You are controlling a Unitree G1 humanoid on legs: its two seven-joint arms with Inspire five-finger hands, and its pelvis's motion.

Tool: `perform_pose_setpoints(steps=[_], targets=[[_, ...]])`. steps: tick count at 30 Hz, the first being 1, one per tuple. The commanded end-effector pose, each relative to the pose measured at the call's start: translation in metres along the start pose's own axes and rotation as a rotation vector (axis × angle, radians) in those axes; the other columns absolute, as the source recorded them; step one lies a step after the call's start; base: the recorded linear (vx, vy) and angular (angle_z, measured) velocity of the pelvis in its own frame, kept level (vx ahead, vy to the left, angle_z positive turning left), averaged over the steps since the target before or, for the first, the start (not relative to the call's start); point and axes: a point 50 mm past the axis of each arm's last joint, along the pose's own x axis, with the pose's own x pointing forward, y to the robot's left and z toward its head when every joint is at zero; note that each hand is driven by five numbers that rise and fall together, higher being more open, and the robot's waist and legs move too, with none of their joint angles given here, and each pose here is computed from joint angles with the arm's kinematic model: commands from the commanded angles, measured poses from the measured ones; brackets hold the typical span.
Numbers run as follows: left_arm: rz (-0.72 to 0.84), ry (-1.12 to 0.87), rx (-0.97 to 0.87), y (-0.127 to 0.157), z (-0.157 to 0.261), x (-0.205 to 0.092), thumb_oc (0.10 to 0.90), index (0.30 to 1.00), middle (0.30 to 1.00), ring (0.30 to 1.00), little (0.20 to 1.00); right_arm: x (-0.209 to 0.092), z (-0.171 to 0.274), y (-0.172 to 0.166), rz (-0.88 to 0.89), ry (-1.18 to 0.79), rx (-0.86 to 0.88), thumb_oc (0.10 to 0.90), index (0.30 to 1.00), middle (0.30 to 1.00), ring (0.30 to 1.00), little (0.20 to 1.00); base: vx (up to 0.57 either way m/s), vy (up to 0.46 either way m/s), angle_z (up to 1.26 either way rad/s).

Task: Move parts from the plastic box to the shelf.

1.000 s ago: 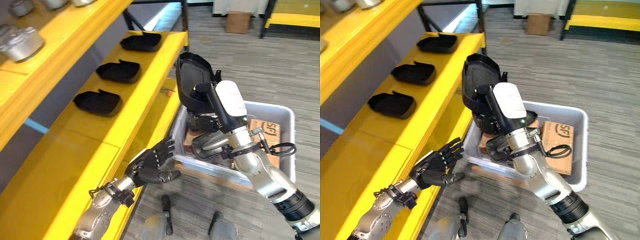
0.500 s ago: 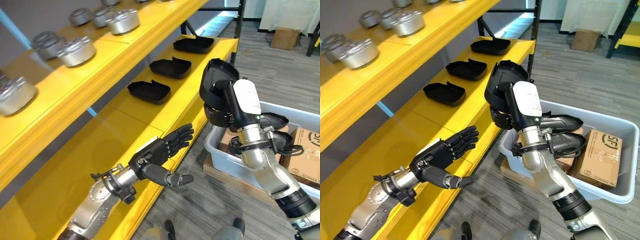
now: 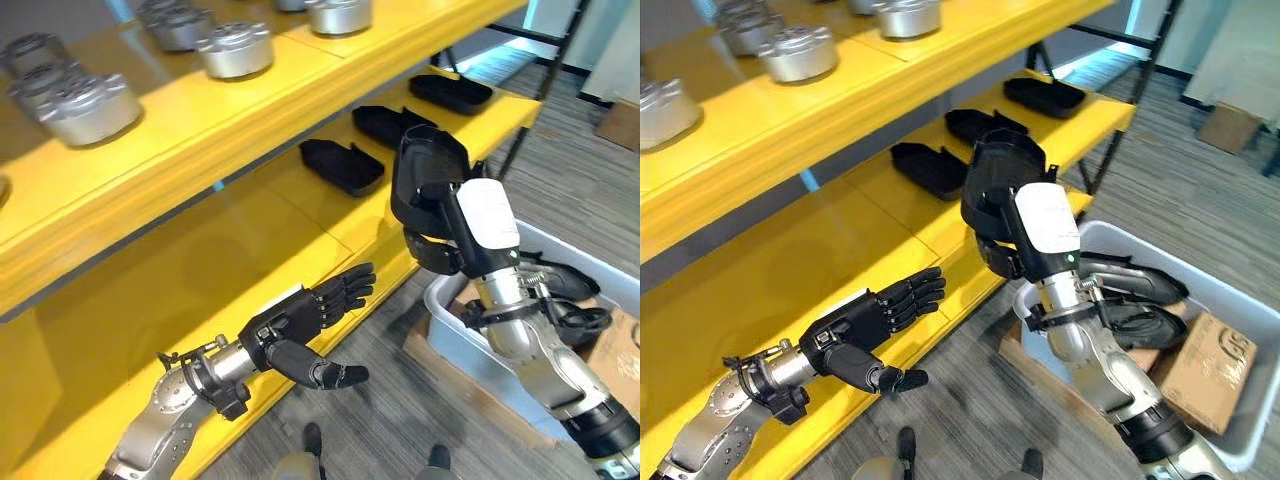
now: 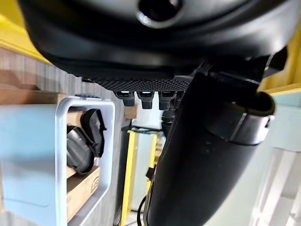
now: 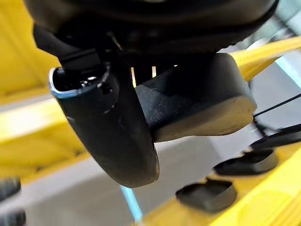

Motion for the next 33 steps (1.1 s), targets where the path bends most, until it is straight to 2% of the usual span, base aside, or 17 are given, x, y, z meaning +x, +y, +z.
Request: perform_pose_setpoints(steps=[1,9,17,26,33], targets=[[-0.04,-0.184,0.067,0.0,0.04,0.005,0.9,1.0,1.0,1.0,1.0,0.033,0.051,-0.044,-0.253,-0.356,-0.02,0.4,0.3,0.3,0.3,0.3,-0.01,-0.056,0.14],[-0.006,-0.215,0.001,0.0,0.037,0.002,0.9,1.0,1.0,1.0,1.0,0.038,0.077,-0.043,-0.167,-0.57,-0.081,0.4,0.3,0.3,0.3,0.3,0.01,-0.05,0.1],[-0.022,-0.208,-0.007,-0.007,0.034,-0.002,0.9,1.0,1.0,1.0,1.0,0.038,0.098,-0.053,-0.177,-0.712,-0.097,0.4,0.3,0.3,0.3,0.3,0.05,-0.021,0.14],[-0.049,-0.164,-0.029,-0.007,0.026,-0.001,0.9,1.0,1.0,1.0,1.0,0.051,0.095,-0.035,-0.126,-0.721,-0.15,0.4,0.3,0.3,0.3,0.3,0.06,-0.037,0.12],[-0.085,-0.145,0.011,-0.002,0.027,0.004,0.9,1.0,1.0,1.0,1.0,0.084,0.073,-0.035,-0.142,-0.612,-0.273,0.4,0.3,0.3,0.3,0.3,-0.04,-0.081,0.12]])
